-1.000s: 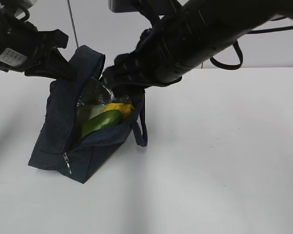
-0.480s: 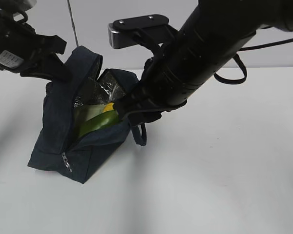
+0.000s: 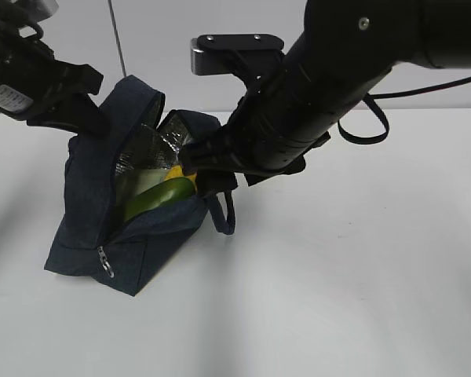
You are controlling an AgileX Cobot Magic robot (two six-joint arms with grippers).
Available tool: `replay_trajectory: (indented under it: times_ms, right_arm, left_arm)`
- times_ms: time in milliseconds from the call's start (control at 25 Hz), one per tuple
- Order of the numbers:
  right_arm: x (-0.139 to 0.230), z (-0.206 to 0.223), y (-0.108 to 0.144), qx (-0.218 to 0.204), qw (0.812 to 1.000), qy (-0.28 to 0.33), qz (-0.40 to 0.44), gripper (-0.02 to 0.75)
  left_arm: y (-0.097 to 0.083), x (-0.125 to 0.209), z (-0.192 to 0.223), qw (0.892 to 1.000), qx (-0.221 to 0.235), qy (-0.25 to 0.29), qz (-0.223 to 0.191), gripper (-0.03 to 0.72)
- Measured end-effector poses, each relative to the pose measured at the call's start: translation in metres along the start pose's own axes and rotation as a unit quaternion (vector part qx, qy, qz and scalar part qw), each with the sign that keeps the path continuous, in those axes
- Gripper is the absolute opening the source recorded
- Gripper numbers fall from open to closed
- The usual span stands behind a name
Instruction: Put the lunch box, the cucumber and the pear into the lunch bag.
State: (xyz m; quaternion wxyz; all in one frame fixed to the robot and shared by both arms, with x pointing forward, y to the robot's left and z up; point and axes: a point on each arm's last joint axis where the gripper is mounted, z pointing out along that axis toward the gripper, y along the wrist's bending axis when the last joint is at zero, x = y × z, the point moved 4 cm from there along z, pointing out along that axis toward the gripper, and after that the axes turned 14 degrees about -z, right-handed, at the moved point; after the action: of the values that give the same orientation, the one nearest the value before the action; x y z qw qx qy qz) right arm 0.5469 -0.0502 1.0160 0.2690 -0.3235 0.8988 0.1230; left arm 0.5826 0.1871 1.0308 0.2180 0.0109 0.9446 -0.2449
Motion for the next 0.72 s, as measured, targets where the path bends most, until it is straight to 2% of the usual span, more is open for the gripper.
replay_trajectory:
  times_ms: [400,720]
  right_arm:
    - [0.004,0.030,0.005,-0.025,0.998,0.013,0.051,0.508]
    - [-0.002,0.038,0.008,-0.042,0.995,-0.008,0.085,0.425]
  left_arm:
    - [0.000,0.000,0.000,1.000,-0.001,0.002,0.001,0.015]
    - [0.000,0.001,0.000,1.000,-0.001,0.004,0.001,0.015]
